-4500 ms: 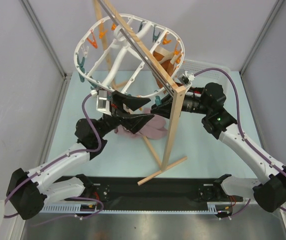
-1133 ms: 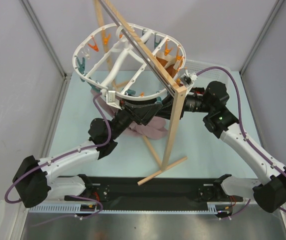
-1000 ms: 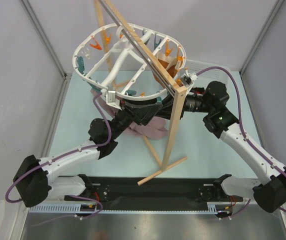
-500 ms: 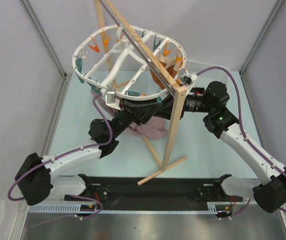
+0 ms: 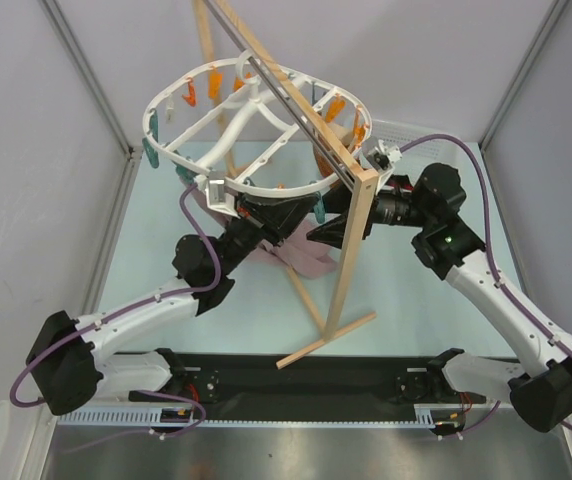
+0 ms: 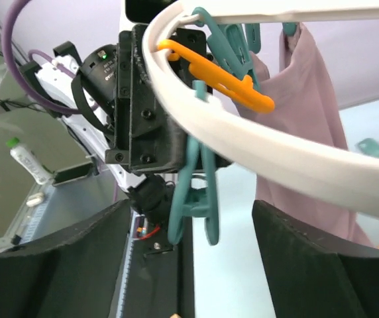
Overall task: Clip the socks to the hanger
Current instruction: Open the clamp at the hanger, then pick up the sock from the bin.
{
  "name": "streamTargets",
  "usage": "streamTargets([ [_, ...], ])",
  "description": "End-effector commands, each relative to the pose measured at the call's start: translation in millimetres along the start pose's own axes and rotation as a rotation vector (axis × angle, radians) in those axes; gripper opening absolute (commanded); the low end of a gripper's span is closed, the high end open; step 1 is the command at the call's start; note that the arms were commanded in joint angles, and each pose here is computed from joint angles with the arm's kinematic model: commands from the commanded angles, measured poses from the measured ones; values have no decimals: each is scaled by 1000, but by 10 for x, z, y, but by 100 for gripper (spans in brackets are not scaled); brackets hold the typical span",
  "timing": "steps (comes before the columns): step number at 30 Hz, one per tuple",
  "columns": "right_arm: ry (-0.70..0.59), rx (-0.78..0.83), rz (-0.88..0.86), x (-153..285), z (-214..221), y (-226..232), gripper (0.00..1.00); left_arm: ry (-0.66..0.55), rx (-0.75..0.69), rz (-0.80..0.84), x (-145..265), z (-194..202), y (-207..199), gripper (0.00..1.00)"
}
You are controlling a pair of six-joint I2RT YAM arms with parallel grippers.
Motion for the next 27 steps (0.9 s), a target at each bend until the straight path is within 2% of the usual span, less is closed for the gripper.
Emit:
streamTargets([
  [1,-46,-13,96,125,-35,12,83,6,33,-37,-53,-79,-42,0],
  [3,-82,-22,159,211,-37,-29,94,21,36,-54,-48,-60,-25,0],
  [7,-144,-41,285,392,-55,-77,95,34,48,-74,-43,-31,-2,0],
  [14,-242,-113,619,863,-20,-164,95,68,61,-122,-37,-24,25,0],
  [18,-352,-173,861,1177,-13,-305,92,75,57,-134,-1,-13,34,0],
  [24,-443,-266,928,1434,-39,-475,90,89,34,-151,11,-24,44,0],
  [27,-506,-263,988,1514,-125,-619,87,98,32,-164,21,-8,60,0],
])
Point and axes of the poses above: each gripper's point midway between its finger pads, its own x axis back along the fingers, its own y axis along the line the jaws close on, z = x × y, the point moved 8 cm from there along x, back along the fingers, and after that the axes turned 14 degrees about -x, right-handed, at the moved point
